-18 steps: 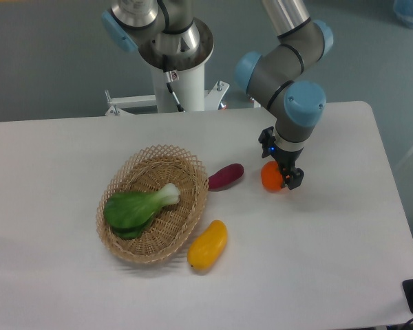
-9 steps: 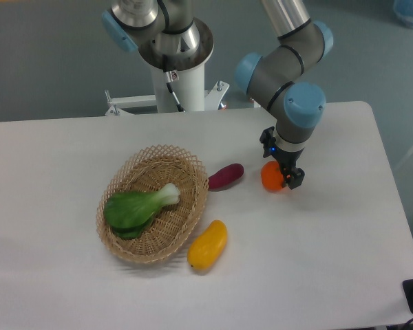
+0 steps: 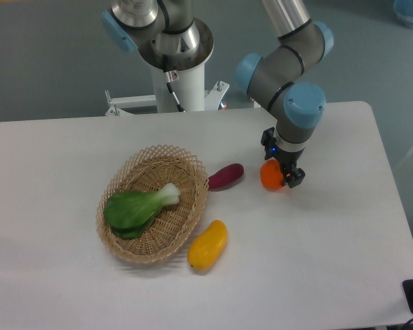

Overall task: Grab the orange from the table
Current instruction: 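Lift the grasped orange up off the table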

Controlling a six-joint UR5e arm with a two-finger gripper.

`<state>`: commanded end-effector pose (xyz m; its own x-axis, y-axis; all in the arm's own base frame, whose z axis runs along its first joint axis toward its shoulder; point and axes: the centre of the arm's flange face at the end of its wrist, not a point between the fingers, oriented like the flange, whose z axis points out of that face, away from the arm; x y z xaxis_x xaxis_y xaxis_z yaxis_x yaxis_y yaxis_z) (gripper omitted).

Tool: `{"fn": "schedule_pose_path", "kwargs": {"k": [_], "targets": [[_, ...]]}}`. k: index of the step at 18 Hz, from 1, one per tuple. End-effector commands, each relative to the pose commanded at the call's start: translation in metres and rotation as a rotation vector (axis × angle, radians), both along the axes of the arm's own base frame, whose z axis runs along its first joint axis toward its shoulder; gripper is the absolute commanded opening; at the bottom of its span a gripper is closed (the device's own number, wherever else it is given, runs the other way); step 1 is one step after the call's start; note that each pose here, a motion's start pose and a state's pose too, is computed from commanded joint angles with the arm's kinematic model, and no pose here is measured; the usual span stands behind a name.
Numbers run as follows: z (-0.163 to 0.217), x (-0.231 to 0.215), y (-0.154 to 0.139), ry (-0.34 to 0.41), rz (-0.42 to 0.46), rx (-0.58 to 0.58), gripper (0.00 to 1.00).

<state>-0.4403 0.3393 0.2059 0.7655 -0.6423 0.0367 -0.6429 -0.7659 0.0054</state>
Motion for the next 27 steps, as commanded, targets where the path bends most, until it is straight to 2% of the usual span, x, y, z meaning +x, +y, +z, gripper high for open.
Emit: {"fn": "schedule_pose_path", "kwargs": {"k": [6, 10, 14, 17, 19, 21, 27], "targets": [[0.034, -0.013, 0.007, 0.055, -0.008, 0.034, 0.67], [0.079, -0.023, 0.017, 0.122, -0.005, 0.070, 0.67], [0.133, -0.037, 0.029, 0.050, 0.054, 0.104, 0.67], [0.190, -0.047, 0.041, -0.004, 0.088, 0.140, 0.67], [0.218, -0.049, 0.048, -0.002, 0.092, 0.163, 0.67], [0.235, -0.045, 0.060, 0.015, 0.074, 0.183, 0.67], [0.253, -0.004, 0.100, -0.010, 0.178, 0.236, 0.67]]}}
